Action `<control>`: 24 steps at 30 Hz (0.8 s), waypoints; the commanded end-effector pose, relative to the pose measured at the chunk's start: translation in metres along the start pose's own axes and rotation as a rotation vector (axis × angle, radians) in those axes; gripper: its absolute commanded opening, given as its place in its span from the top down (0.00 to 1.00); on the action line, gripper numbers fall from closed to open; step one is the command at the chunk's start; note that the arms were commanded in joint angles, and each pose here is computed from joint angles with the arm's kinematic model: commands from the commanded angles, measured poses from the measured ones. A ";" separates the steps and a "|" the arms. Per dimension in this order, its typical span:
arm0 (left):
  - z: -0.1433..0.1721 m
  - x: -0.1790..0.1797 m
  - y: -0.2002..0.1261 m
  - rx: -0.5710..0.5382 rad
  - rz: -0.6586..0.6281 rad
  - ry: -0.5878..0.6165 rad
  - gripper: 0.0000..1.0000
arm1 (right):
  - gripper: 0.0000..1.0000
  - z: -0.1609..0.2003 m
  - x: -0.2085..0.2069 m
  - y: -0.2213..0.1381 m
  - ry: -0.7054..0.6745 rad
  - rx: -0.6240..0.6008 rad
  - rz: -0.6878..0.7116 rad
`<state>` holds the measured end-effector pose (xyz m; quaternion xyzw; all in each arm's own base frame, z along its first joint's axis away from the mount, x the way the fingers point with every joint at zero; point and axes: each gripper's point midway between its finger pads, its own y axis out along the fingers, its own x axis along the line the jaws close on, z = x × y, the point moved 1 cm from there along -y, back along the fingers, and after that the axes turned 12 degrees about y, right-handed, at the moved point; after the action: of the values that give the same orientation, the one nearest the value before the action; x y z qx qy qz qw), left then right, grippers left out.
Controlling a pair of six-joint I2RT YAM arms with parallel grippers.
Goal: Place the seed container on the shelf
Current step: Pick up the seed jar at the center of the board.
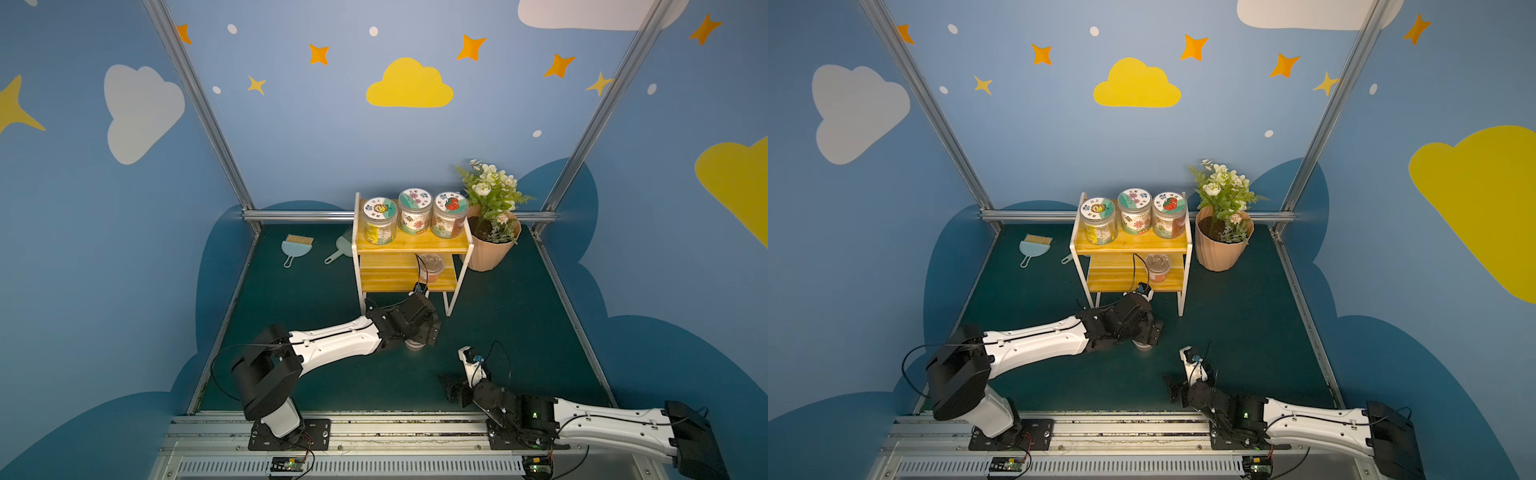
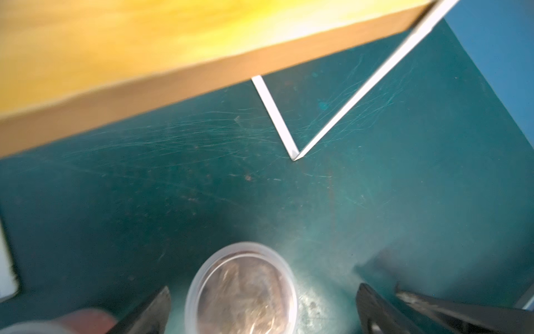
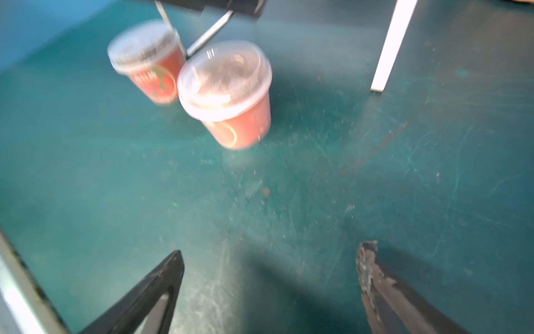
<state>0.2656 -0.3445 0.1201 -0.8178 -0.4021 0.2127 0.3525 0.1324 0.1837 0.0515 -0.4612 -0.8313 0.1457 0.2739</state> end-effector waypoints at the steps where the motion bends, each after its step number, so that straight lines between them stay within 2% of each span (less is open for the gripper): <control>1: 0.002 -0.007 0.012 0.025 0.029 0.028 0.00 | 0.05 0.002 0.013 0.005 -0.011 -0.006 -0.061; 7: 0.009 -0.006 0.021 0.050 0.012 0.009 0.00 | 0.05 0.014 0.013 0.017 -0.026 0.063 -0.009; 14: 0.015 0.004 0.022 0.062 -0.010 -0.008 0.00 | 0.05 0.031 0.037 0.046 -0.085 0.139 -0.021; 16: 0.017 0.004 0.023 0.069 -0.006 -0.010 0.00 | 0.05 0.034 0.042 0.055 -0.090 0.129 -0.028; 21: 0.017 0.005 0.023 0.077 0.000 -0.014 0.00 | 0.05 0.024 0.041 0.058 -0.031 -0.040 -0.060; 24: 0.017 0.004 0.025 0.078 0.019 -0.020 0.00 | 0.05 0.030 0.035 0.060 -0.029 -0.079 -0.061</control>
<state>0.2731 -0.3447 0.0933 -0.8035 -0.3997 0.2318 0.3753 0.1496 0.2466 0.0169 -0.4661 -0.8460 0.1219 0.2283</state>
